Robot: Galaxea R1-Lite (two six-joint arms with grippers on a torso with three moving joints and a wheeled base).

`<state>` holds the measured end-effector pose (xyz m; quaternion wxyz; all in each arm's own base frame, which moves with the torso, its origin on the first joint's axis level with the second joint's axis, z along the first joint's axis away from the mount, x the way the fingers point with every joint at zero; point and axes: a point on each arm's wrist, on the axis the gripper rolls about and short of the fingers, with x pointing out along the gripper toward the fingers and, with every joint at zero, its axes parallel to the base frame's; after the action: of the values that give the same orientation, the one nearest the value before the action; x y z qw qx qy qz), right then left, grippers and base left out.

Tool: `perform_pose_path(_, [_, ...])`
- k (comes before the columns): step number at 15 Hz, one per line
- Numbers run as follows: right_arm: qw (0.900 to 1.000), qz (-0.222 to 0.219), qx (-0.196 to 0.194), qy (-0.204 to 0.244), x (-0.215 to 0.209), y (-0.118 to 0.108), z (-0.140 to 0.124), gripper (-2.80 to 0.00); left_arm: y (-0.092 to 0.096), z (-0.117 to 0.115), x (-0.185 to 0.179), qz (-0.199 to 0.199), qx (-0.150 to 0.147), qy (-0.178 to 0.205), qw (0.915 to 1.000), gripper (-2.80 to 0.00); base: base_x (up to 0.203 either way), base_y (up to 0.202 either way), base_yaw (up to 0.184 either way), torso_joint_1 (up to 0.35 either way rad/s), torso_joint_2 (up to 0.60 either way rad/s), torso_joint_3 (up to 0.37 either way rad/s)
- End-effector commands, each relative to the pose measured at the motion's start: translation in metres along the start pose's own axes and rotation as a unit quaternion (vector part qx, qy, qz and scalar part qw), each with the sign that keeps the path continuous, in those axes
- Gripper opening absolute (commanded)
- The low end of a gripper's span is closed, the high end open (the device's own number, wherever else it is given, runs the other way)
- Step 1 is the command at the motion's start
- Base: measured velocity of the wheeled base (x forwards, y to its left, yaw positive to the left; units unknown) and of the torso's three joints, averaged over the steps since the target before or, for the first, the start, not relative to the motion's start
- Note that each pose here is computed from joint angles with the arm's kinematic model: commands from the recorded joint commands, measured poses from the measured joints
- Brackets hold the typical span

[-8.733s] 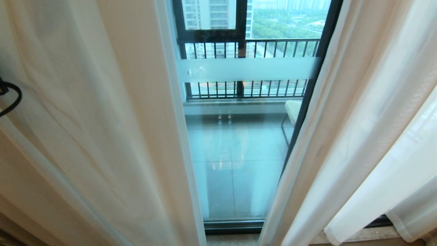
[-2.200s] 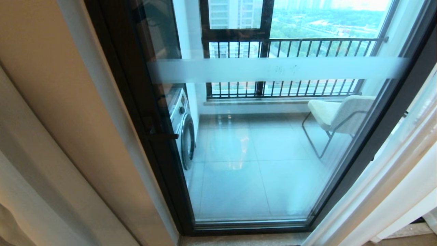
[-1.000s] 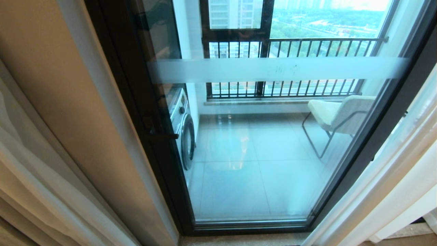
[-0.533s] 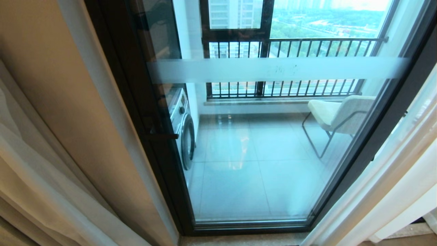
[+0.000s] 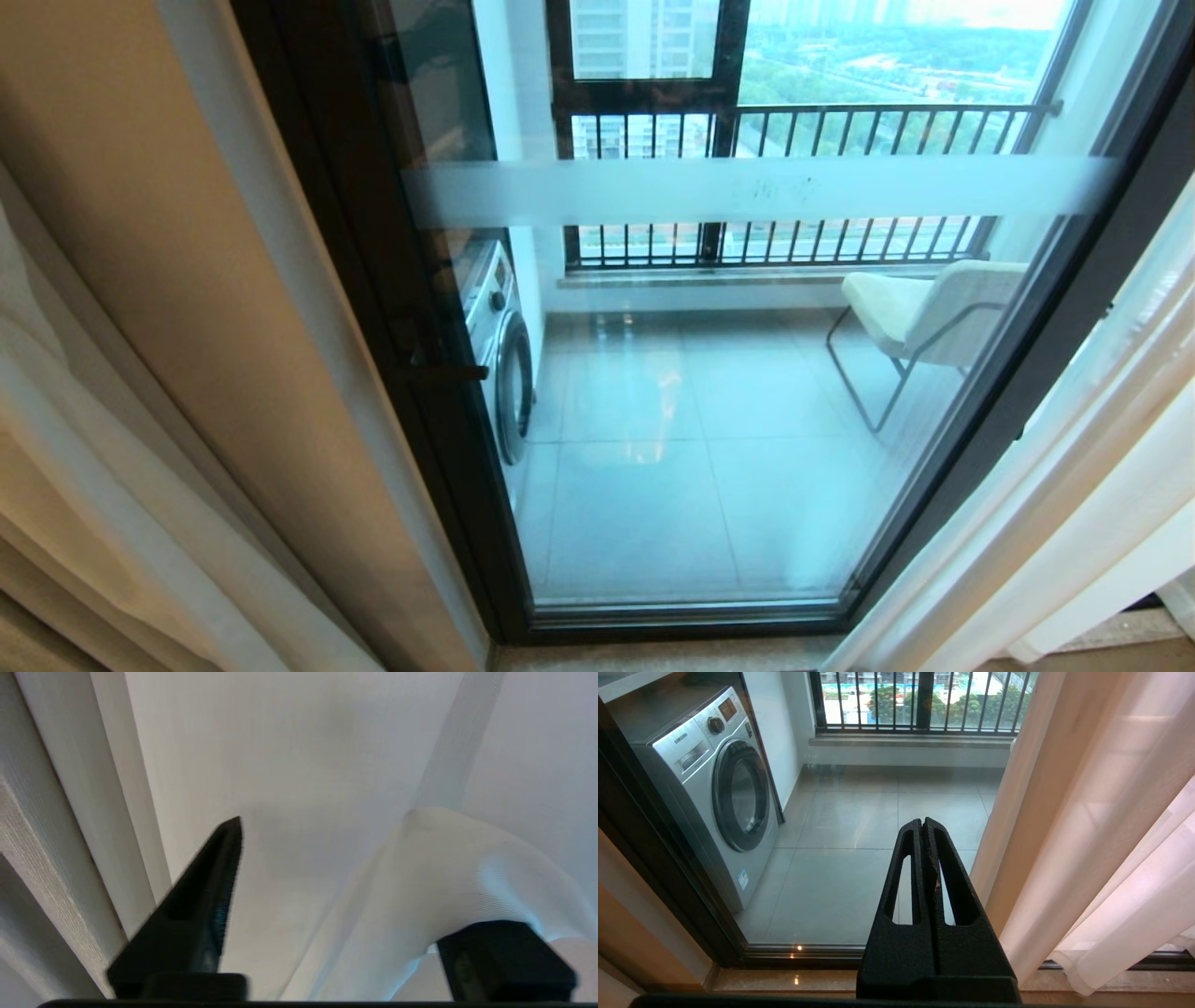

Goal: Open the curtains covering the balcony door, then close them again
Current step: Pull the inner curtains open on both sides

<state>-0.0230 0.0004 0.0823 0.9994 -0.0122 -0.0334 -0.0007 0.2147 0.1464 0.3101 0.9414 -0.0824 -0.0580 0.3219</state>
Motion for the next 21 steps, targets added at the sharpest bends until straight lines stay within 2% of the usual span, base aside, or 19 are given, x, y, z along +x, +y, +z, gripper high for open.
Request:
perform_pose_path(1, [1.000,0.000,0.000,0.000,0.000,0.000,0.000,-2.80,0.000,0.003,-0.006,0.000,-0.001,-0.005,1.0000,0.00,0.000,0.000,0.000,0.000,0.00,0.000])
perform_pose_path(12, [1.000,0.000,0.000,0.000,0.000,0.000,0.000,-2.80,0.001,-0.021,-0.059,-0.014,0.000,0.024,0.9996,0.00,0.000,0.000,0.000,0.000,0.00,0.000])
perform_pose_path(21, [1.000,0.000,0.000,0.000,0.000,0.000,0.000,-2.80,0.003,-0.038,-0.107,-0.035,-0.001,0.031,0.9989,0.00,0.000,0.000,0.000,0.000,0.00,0.000])
